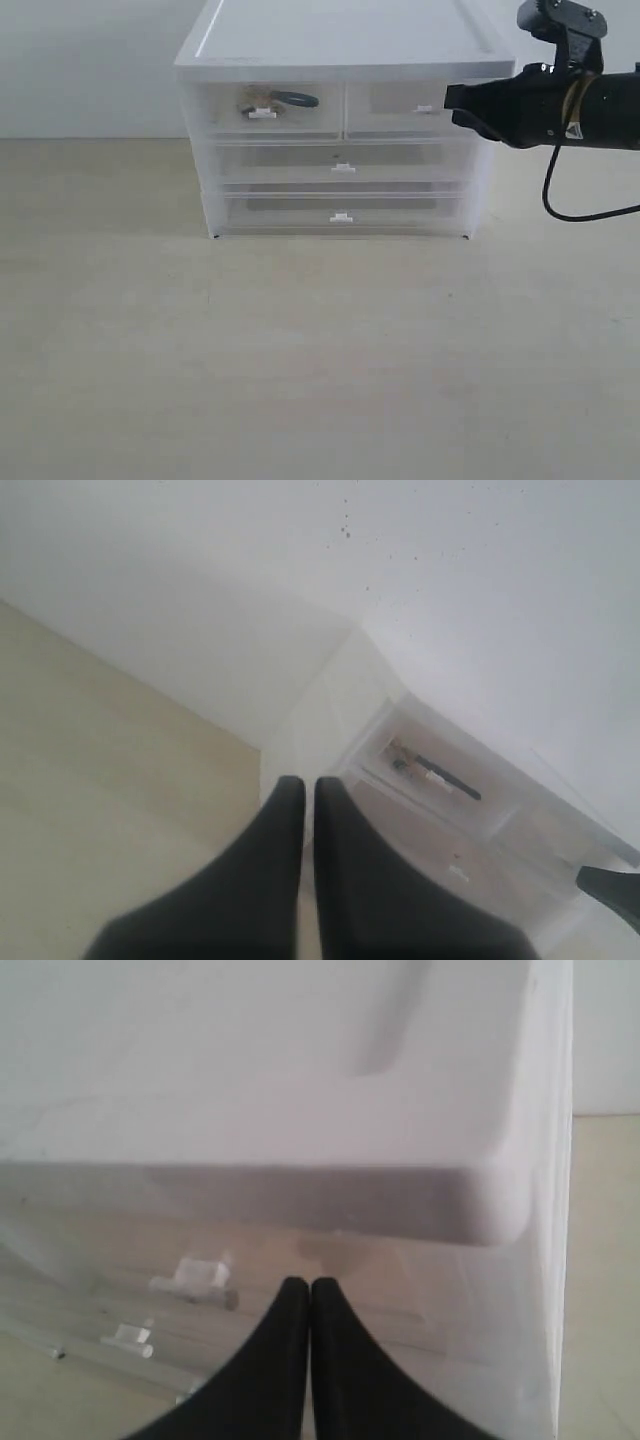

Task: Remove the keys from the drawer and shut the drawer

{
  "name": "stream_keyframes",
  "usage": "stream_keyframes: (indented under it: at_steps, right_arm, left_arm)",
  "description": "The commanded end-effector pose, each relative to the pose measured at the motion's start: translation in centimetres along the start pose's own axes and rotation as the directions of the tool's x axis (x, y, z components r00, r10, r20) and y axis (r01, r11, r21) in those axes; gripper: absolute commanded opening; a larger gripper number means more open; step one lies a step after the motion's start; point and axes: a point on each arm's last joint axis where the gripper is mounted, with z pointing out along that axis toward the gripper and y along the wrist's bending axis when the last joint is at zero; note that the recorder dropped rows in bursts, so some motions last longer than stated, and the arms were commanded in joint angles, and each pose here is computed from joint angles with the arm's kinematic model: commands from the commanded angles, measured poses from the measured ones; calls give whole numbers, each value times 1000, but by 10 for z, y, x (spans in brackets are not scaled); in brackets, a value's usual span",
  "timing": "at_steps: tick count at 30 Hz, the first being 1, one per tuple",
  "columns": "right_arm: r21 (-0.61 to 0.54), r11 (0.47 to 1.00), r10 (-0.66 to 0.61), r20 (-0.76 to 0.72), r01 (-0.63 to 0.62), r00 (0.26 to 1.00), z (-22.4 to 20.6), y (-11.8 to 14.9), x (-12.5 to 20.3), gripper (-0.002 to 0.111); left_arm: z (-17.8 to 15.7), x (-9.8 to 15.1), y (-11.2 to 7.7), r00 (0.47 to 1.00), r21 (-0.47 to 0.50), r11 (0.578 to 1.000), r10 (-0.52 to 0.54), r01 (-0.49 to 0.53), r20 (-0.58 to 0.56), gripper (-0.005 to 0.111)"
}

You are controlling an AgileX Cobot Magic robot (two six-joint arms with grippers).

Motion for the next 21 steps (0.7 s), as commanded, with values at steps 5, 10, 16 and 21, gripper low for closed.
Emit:
stream_keyframes:
  at_steps: [5, 10, 16, 21]
  right_arm:
    - [-9, 1000, 17, 65, -16, 998, 1, -1, -9, 0]
    - [-14, 1000, 27, 80, -26, 996, 1, 0, -10, 0]
    - [-16, 1000, 29, 86, -27, 996, 1, 0, -11, 0]
    - [-13, 999, 30, 88, -29, 996, 1, 0, -11, 0]
  left_arm:
    - [0, -3, -1, 999, 1, 1000, 29, -29, 20, 4]
    - [4, -13, -8, 999, -6, 999, 37, -37, 9, 4]
    - [17, -55, -42, 998, 50, 997, 67, -66, -16, 4]
    - [49, -87, -82, 959, 147, 970, 217, -192, -184, 4]
